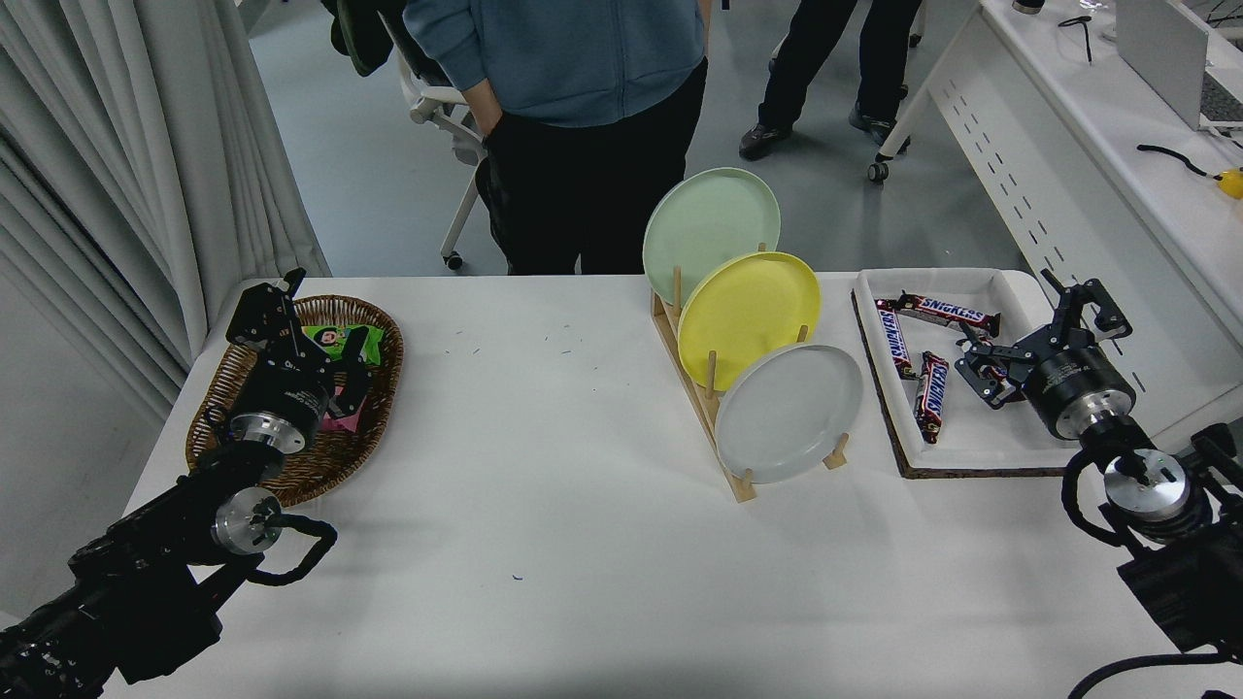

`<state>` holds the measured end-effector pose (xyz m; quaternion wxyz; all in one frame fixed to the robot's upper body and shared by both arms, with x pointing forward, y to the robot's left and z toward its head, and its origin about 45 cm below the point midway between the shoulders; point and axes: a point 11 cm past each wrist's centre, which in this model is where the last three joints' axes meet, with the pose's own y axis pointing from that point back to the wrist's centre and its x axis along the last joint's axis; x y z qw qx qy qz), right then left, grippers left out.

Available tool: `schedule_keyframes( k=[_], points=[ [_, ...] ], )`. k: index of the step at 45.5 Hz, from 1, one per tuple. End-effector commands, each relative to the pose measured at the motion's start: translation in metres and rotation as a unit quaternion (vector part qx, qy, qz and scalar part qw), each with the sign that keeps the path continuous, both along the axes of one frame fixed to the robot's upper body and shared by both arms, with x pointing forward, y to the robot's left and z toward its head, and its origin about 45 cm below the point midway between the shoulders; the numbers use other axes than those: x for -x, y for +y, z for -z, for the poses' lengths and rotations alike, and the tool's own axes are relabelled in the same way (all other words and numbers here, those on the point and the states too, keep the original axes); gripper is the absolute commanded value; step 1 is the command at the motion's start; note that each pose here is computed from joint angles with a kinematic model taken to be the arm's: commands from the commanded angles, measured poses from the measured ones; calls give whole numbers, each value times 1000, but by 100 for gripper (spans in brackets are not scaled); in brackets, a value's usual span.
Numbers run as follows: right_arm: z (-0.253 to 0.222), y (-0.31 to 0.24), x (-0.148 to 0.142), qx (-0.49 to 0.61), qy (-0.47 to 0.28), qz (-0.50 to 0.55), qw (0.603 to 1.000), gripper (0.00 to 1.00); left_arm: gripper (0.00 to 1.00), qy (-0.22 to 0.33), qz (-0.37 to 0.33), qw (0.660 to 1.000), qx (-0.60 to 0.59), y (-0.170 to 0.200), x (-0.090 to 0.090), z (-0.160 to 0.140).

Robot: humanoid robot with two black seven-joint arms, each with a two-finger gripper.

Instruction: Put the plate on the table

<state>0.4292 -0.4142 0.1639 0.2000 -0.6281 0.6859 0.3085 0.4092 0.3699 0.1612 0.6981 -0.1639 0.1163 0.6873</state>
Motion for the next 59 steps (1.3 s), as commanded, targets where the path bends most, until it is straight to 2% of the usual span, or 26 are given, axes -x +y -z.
schedule_keyframes(
  k=[1,15,23,27,40,48,59],
  points=[
    [-4,-8,0,8,-2,3,1000,99,100,0,0,1000,0,0,0,0],
    [-34,-31,-9,13,-20,25,999,99,100,0,0,1000,0,0,0,0],
    [-42,-33,-12,111,19,-20,993,99,100,0,0,1000,0,0,0,0],
    [-65,-37,-22,178,24,-48,983,99,100,0,0,1000,0,0,0,0],
    [-113,-53,-35,265,15,-63,962,99,100,0,0,1000,0,0,0,0],
    [-127,-68,-30,345,42,-89,933,99,100,0,0,1000,0,0,0,0],
    [-139,-46,-38,401,49,-158,901,99,100,0,0,1000,0,0,0,0]
  ],
)
